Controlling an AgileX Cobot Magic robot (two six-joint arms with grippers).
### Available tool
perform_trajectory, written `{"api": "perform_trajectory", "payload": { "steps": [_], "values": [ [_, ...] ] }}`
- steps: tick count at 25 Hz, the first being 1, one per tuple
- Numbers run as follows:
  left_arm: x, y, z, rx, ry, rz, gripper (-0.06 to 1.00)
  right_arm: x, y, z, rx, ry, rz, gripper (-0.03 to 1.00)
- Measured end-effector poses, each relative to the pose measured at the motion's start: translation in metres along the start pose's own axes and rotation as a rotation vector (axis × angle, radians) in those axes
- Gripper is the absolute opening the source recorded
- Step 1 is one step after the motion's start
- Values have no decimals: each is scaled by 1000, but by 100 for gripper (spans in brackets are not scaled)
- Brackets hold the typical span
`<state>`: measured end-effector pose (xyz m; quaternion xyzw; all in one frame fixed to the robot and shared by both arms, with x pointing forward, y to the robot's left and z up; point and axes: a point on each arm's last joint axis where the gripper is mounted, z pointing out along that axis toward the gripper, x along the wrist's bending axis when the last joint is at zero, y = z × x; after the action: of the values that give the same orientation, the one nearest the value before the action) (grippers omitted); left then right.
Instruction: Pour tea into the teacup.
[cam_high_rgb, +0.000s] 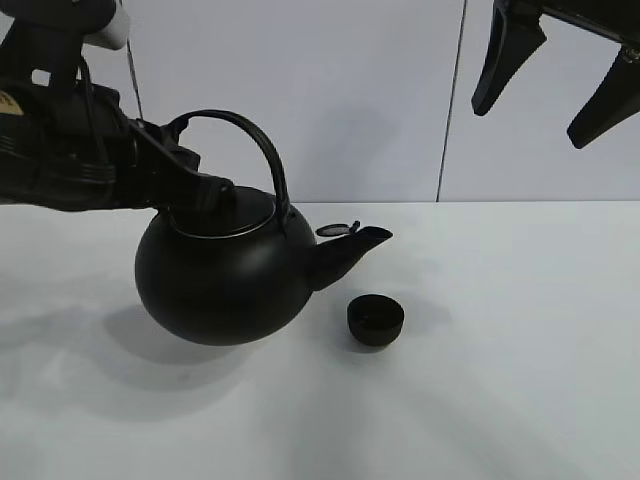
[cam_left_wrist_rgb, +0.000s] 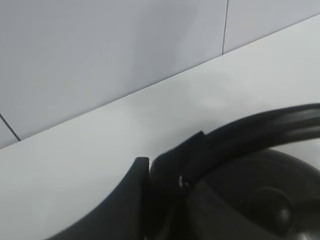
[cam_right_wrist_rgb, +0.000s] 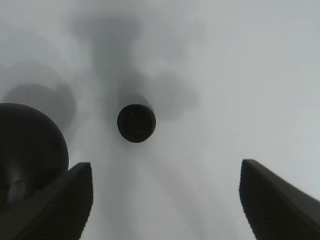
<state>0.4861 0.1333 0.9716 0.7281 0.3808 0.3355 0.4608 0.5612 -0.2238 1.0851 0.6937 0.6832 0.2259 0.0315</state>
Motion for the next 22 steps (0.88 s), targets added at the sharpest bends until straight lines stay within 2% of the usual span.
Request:
{"api": "perform_trajectory", "payload": {
  "steps": [6, 14, 17, 22],
  "values": [
    [0, 3, 5, -1, 7, 39, 11, 0, 0, 0, 0, 5, 3, 56],
    [-6, -10, 37, 71, 13, 48, 11, 1, 0, 0, 2, 10, 6, 56],
    [-6, -1, 42, 47, 14, 57, 11, 1, 0, 0, 1, 10, 6, 56],
    [-6, 5, 44, 26, 20, 131, 11, 1, 0, 0, 0, 10, 6, 56]
  ]
}}
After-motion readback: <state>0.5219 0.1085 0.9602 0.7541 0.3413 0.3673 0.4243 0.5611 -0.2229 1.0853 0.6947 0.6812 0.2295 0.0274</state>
